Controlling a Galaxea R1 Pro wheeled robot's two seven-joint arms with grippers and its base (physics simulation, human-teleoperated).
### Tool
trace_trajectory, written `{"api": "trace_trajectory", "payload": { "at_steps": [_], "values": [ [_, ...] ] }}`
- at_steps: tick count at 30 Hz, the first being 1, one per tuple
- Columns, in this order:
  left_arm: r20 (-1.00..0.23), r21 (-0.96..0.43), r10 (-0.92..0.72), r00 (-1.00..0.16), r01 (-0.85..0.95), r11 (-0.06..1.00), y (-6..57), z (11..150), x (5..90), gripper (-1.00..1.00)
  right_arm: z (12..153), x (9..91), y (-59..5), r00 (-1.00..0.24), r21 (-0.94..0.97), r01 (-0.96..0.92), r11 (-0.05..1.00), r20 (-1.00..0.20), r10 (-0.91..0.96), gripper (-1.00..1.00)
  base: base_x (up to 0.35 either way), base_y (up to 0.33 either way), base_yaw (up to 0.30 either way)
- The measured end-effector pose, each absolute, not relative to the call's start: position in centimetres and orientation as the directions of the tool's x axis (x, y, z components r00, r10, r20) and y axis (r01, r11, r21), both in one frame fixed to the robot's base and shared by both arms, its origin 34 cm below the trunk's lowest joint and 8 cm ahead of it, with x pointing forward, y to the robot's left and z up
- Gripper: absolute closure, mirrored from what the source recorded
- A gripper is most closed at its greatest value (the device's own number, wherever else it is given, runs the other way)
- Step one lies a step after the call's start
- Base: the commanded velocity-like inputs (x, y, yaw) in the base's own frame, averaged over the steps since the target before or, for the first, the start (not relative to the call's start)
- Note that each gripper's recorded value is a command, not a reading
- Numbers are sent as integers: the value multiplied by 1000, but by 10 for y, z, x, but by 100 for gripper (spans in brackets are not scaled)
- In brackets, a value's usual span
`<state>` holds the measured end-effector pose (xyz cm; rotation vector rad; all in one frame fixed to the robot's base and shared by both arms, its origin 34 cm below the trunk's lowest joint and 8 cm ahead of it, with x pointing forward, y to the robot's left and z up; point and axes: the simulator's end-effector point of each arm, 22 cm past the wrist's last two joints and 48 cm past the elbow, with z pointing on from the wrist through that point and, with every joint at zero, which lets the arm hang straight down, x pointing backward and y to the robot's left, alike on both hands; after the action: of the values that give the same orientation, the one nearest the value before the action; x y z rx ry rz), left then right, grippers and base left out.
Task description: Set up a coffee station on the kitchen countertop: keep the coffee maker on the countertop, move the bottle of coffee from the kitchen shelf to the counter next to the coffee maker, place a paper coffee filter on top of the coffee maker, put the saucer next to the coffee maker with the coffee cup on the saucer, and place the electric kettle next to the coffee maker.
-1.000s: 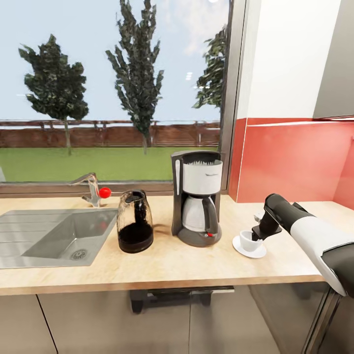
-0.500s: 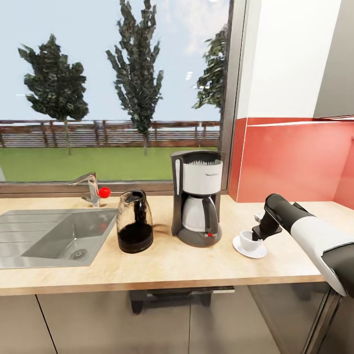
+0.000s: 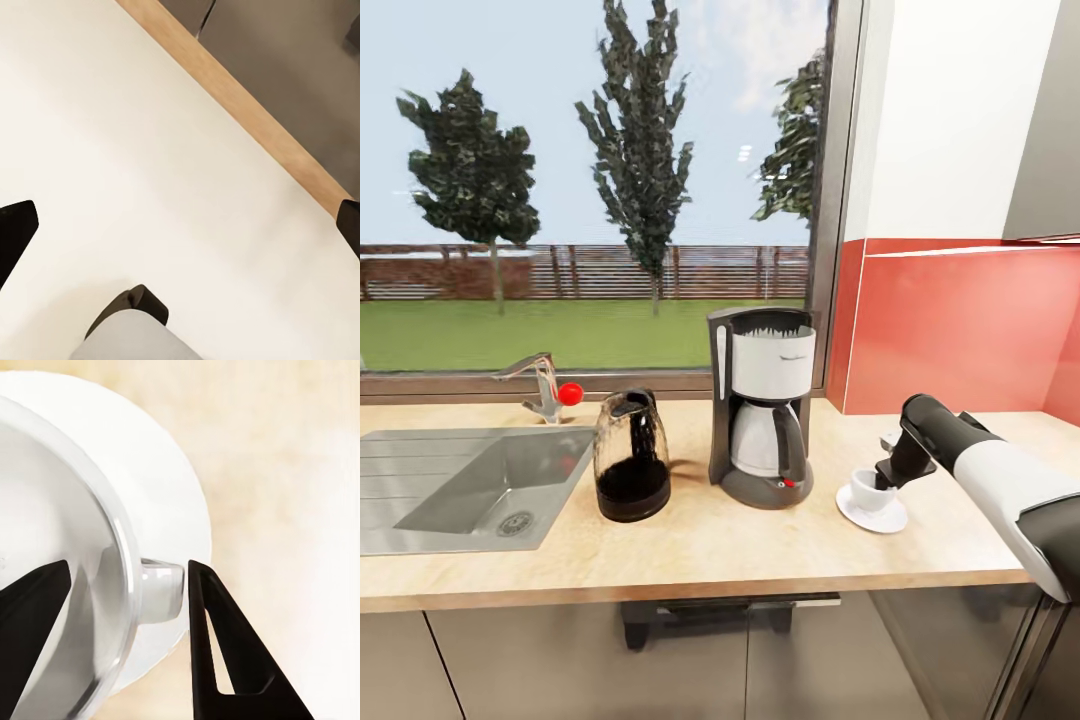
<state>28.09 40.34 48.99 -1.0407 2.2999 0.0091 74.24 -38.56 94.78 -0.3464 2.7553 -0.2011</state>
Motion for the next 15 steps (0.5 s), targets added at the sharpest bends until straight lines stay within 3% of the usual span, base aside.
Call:
{"api": "trace_trajectory", "payload": {
  "at_steps": [15],
  "values": [
    [-530,-233,-680,-507,-683,692,403,482,281,-100,942,742,-387,-906,-185,-211,960,-331,-263,100,0,0,0]
  ]
}}
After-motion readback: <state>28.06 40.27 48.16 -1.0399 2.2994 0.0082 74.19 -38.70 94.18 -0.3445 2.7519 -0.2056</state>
